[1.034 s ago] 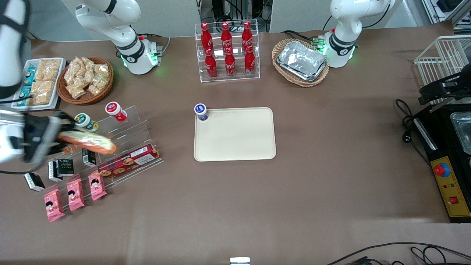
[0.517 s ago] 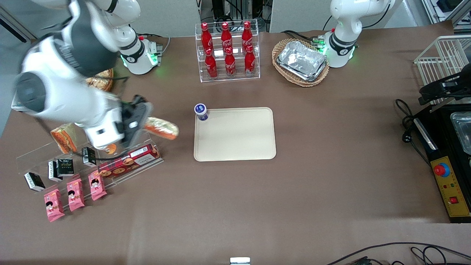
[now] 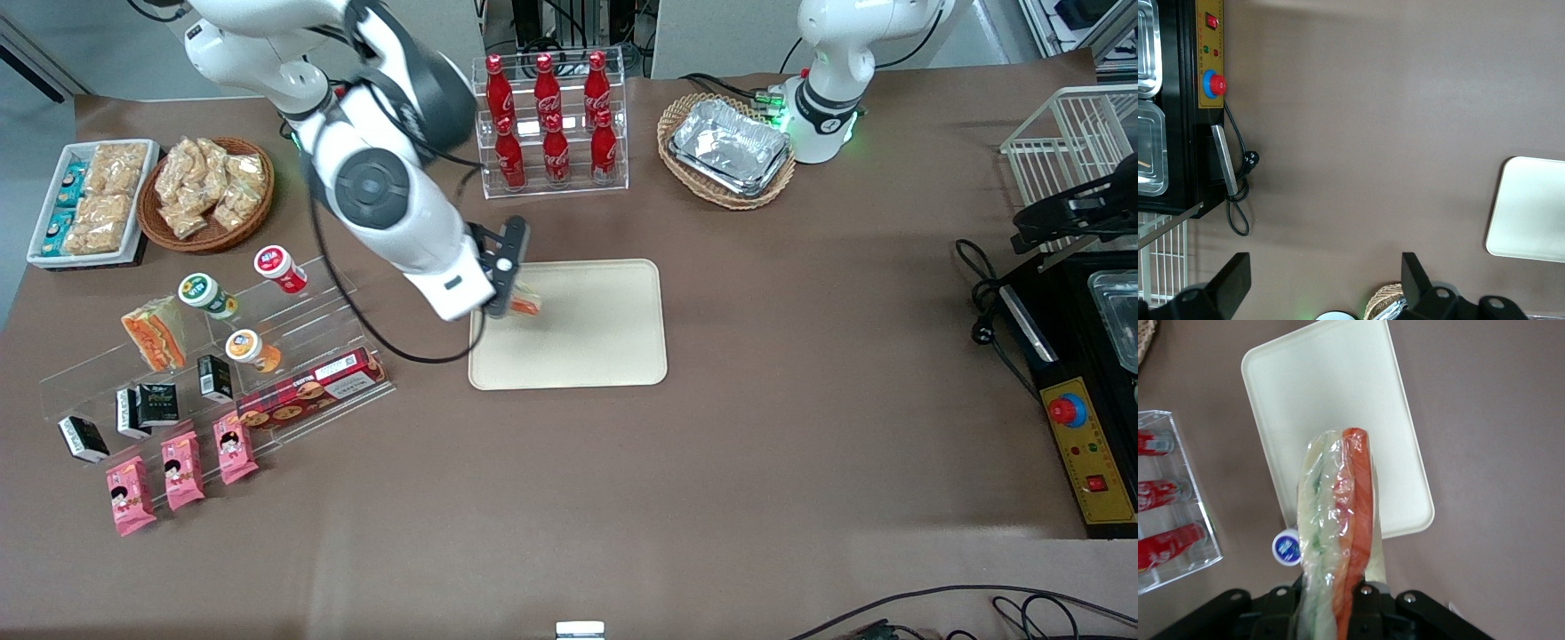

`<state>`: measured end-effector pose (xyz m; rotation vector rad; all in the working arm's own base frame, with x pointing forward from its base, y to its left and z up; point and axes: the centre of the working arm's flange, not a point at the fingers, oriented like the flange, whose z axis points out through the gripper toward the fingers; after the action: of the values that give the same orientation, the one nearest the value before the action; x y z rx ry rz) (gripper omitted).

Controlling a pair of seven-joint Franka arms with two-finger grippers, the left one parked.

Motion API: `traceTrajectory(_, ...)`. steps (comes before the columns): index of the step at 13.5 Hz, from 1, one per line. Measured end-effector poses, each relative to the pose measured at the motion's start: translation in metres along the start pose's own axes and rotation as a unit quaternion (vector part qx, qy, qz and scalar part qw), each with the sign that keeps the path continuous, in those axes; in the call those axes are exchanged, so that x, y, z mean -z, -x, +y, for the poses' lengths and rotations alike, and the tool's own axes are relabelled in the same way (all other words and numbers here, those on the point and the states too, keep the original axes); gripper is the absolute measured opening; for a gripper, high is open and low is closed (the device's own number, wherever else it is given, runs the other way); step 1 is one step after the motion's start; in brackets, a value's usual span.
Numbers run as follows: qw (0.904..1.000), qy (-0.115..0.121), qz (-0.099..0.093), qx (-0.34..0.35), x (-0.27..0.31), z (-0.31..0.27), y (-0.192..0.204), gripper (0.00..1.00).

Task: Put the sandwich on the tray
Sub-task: 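Lower the sandwich onto the tray and open the right gripper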

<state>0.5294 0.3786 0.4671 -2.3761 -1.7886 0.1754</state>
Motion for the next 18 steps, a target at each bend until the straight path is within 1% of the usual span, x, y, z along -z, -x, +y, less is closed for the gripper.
traceTrajectory(4,0.9995,0.019,0.013,0.021,-0.058,0.0,-0.041,0.22)
traceTrajectory(5,0.9994,0.02,0.013,0.026,-0.074,-0.001,-0.05,0.22)
traceTrajectory(6,0.9993,0.02,0.008,0.03,-0.092,-0.001,-0.056,0.2)
traceTrajectory(8,0.9991,0.02,-0.001,0.038,-0.126,-0.001,-0.067,0.19)
traceTrajectory(11,0.9978,0.029,-0.013,0.058,-0.169,-0.01,-0.085,0.19)
traceTrajectory(13,0.9973,0.031,-0.013,0.065,-0.189,-0.015,-0.093,0.19)
traceTrajectory(16,0.9973,0.034,-0.013,0.064,-0.207,-0.009,-0.094,0.19)
traceTrajectory(18,0.9968,0.043,-0.014,0.066,-0.214,-0.004,-0.094,0.19)
